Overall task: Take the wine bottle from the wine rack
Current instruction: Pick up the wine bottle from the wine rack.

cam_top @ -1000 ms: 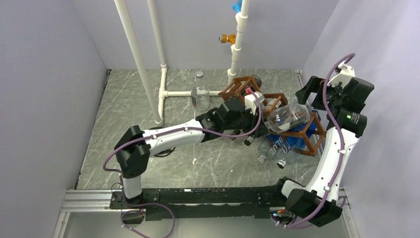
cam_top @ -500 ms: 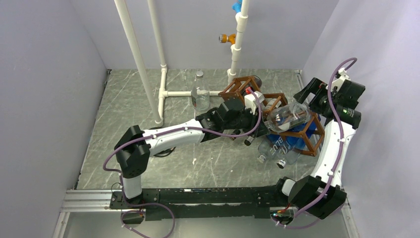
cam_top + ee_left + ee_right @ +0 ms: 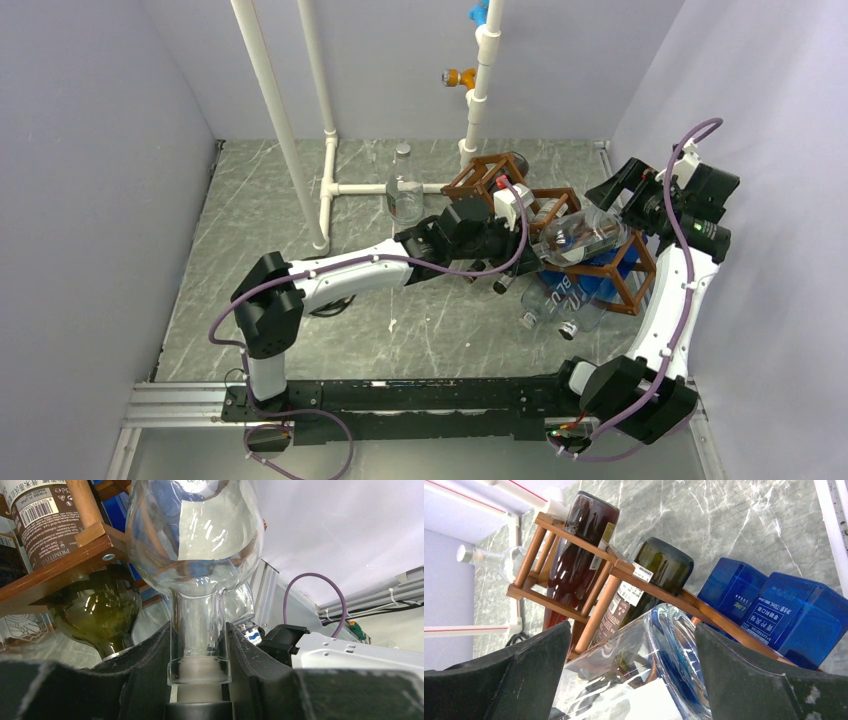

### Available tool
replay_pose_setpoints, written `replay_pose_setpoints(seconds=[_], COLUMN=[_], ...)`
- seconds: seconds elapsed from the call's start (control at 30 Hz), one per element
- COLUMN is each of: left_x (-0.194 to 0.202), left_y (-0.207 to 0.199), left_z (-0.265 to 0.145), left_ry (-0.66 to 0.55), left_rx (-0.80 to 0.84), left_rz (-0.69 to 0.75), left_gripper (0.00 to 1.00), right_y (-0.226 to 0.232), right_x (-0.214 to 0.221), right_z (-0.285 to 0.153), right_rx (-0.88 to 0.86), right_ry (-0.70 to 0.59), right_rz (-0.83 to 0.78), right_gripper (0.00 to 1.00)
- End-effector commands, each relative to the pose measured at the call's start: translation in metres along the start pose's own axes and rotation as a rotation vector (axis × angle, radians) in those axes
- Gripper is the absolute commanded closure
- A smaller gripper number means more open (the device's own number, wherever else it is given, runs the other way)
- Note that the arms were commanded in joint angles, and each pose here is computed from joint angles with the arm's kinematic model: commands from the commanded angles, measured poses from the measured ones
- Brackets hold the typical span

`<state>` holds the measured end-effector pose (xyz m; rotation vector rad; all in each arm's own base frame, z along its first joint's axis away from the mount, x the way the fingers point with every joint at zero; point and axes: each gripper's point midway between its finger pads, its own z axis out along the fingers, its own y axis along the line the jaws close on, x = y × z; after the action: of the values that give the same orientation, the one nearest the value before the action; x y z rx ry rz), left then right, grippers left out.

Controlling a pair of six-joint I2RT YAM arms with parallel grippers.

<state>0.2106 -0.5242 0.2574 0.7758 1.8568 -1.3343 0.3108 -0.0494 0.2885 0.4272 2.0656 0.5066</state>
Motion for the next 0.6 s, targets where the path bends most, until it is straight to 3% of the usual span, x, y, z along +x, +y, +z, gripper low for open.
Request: replay_pose_setpoints(seconds=[0.0, 0.3, 0.57], left_x=[-0.038, -0.042, -0.049], left_y=[-0.008, -0.010, -0.019], left_z=[0.004, 0.005, 0.004], left_ry=[-0.120, -0.134, -0.162], left_rx=[0.043, 0.055, 0.097], left_rz=[0.073, 0.090, 0.113], left_gripper=[1.00, 1.00, 1.00], right_y=[0.029, 0.052, 0.027], right_x=[0.011, 0.019, 0.027], right_z=[-0.017, -0.026, -0.011], right_rx=[-0.106, -0.232, -0.140], right_ry=[0.024, 0.060, 0.086], right_rz=[0.011, -0.011, 0.004], right_gripper=[0.05, 0.06, 0.06])
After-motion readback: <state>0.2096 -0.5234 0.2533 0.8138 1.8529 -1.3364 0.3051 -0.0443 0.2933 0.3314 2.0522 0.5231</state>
